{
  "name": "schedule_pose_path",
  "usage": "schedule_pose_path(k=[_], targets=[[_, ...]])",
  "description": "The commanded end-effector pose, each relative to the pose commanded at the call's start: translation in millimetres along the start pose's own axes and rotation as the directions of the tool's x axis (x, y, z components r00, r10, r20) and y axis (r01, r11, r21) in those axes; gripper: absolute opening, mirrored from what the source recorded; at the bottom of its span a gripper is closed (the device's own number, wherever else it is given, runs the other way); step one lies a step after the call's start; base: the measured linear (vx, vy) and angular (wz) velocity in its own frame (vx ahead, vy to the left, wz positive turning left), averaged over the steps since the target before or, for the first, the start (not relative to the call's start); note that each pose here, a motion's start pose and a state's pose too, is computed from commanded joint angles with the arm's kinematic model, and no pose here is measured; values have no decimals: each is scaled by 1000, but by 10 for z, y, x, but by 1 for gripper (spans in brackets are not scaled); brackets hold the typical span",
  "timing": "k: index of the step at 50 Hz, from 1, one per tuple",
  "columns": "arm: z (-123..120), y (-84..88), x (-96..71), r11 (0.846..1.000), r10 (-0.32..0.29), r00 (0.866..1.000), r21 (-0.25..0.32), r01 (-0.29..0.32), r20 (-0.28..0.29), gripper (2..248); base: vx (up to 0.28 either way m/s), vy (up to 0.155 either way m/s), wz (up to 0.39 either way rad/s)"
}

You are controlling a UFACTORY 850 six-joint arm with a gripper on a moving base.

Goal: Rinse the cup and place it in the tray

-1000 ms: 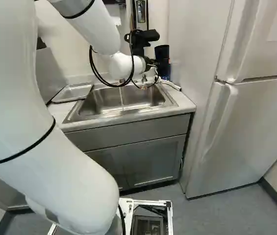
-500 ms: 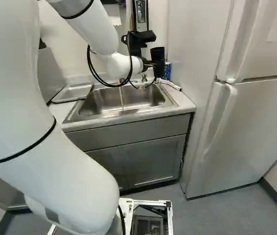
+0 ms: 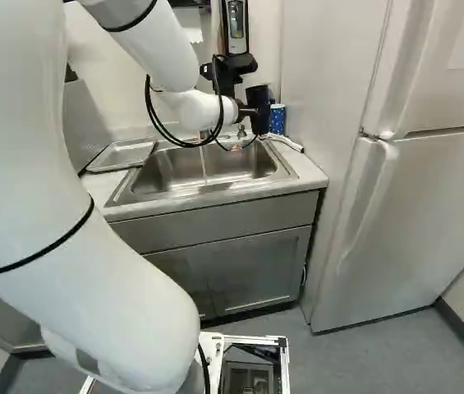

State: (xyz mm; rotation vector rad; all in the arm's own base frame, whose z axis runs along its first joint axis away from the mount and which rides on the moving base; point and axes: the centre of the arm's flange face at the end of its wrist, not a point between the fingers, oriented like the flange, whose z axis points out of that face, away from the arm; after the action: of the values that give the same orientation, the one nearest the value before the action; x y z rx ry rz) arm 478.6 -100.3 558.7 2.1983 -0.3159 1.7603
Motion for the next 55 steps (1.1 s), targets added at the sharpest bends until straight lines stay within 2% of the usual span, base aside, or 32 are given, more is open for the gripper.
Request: schedule_pose_path(k=[15,35,55], targets=[[-3,-51,-46,994,92,994,51,-95,56,121,0,0,0],[-14,-109,-113,993,7,992,119,-22,128,121,0,0,0],[-37,-163,-186,981,-87,977,187,51,193,121,0,0,0]])
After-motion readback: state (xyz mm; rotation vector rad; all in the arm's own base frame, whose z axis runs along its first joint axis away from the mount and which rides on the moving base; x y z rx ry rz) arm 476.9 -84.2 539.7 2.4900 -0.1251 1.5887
